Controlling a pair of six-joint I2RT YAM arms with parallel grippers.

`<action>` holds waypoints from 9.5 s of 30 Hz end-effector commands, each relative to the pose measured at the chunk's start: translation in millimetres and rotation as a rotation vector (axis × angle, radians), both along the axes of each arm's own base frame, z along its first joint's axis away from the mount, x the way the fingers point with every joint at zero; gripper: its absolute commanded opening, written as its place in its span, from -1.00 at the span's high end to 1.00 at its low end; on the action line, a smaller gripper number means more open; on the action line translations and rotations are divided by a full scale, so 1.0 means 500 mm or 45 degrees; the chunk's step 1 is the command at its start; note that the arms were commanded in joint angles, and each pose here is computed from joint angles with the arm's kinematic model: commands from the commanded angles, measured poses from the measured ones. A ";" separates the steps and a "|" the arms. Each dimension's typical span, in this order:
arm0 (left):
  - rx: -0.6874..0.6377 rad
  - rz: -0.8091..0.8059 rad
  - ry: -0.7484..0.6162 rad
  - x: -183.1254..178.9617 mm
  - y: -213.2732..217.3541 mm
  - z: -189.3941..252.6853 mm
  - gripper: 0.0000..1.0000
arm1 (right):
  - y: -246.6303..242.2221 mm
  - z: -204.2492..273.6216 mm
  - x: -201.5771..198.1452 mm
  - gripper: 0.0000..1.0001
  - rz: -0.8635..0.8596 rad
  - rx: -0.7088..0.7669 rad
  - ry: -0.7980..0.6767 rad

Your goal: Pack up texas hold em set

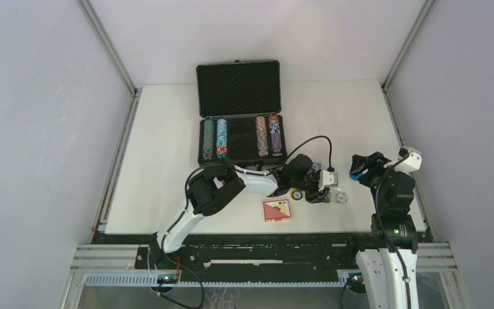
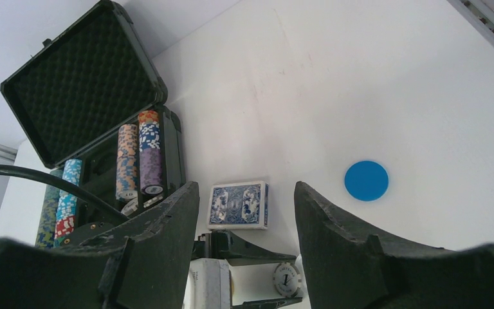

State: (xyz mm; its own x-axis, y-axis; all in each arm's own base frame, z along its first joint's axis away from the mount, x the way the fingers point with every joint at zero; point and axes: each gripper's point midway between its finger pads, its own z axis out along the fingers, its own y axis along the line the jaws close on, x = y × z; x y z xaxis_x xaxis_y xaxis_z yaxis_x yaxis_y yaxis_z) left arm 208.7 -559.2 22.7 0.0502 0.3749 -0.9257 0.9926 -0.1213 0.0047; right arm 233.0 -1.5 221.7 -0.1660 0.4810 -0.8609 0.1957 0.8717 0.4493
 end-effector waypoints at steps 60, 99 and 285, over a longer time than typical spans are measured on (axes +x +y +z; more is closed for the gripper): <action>0.034 0.069 -0.152 0.004 0.064 0.104 0.99 | 0.028 -0.019 0.037 -0.25 0.069 0.280 0.063; -0.005 0.148 -0.368 0.083 0.138 0.222 0.99 | 0.114 -0.082 0.057 -0.35 0.487 0.258 0.186; -0.299 -0.142 0.342 0.023 0.348 0.465 0.44 | 0.417 0.053 -0.008 1.00 1.535 0.116 -0.317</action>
State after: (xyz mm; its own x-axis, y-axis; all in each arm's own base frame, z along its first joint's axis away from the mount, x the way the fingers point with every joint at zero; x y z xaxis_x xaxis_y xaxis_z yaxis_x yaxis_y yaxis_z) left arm 230.4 -382.2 249.7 -0.1858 0.1718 -0.9675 0.9584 -0.1854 -0.2170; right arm 229.2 204.8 239.4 -0.4228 0.1878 -0.8865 -0.7863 0.4103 0.4619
